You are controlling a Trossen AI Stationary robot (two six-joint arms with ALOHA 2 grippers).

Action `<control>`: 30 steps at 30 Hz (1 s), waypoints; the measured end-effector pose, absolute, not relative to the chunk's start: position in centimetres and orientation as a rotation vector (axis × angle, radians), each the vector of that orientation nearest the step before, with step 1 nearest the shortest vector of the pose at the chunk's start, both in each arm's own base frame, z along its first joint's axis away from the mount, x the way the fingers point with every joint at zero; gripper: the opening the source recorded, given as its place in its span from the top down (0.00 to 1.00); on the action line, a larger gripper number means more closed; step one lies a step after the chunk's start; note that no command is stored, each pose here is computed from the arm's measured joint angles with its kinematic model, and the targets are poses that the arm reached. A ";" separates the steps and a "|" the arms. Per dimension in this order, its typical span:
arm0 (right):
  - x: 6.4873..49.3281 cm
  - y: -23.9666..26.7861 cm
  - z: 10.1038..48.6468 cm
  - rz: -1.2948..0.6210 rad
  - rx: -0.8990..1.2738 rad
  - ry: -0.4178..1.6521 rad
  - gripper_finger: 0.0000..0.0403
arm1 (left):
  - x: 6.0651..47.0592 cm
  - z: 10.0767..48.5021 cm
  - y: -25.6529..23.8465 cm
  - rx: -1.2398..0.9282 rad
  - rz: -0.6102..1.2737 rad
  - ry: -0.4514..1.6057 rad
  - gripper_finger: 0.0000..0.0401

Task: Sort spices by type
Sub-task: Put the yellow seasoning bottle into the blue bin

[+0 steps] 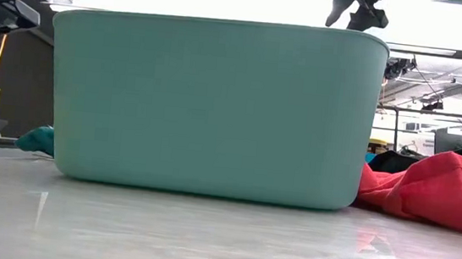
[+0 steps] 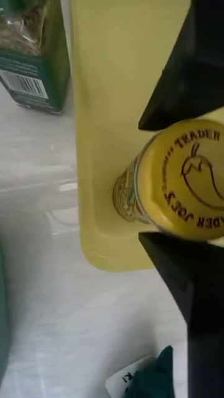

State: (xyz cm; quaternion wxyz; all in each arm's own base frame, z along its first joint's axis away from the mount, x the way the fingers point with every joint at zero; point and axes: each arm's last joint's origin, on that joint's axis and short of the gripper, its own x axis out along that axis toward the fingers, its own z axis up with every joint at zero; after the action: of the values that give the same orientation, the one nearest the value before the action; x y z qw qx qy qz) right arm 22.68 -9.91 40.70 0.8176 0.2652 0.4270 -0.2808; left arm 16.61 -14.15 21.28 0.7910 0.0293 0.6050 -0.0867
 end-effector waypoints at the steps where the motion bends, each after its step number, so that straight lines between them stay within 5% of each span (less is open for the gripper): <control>1: 22.7 -9.9 40.7 -0.598 0.564 0.910 0.32 | 16.6 21.3 -14.2 0.056 -0.184 1.306 0.42; 3: 22.7 -9.9 40.7 -0.594 0.557 0.912 0.32 | 16.5 21.7 -14.1 0.042 -0.194 1.321 0.52; 11: 23.1 -9.9 41.0 -0.509 0.521 0.878 0.32 | 16.1 28.3 -11.9 0.003 -0.190 1.267 0.53; 20: 25.6 -8.2 42.8 -0.109 0.472 0.659 0.32 | 18.5 39.2 -4.5 0.143 0.171 0.791 0.53; 30: 27.9 -3.7 44.1 -0.091 0.246 0.504 0.32 | 25.7 40.0 2.3 -0.089 0.213 0.531 0.52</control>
State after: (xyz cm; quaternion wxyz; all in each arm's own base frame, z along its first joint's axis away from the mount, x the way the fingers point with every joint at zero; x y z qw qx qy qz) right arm 27.90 -3.72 44.10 0.9599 0.1216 0.2486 -0.0448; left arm 25.68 2.34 40.04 0.9584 -0.0437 0.2617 0.1052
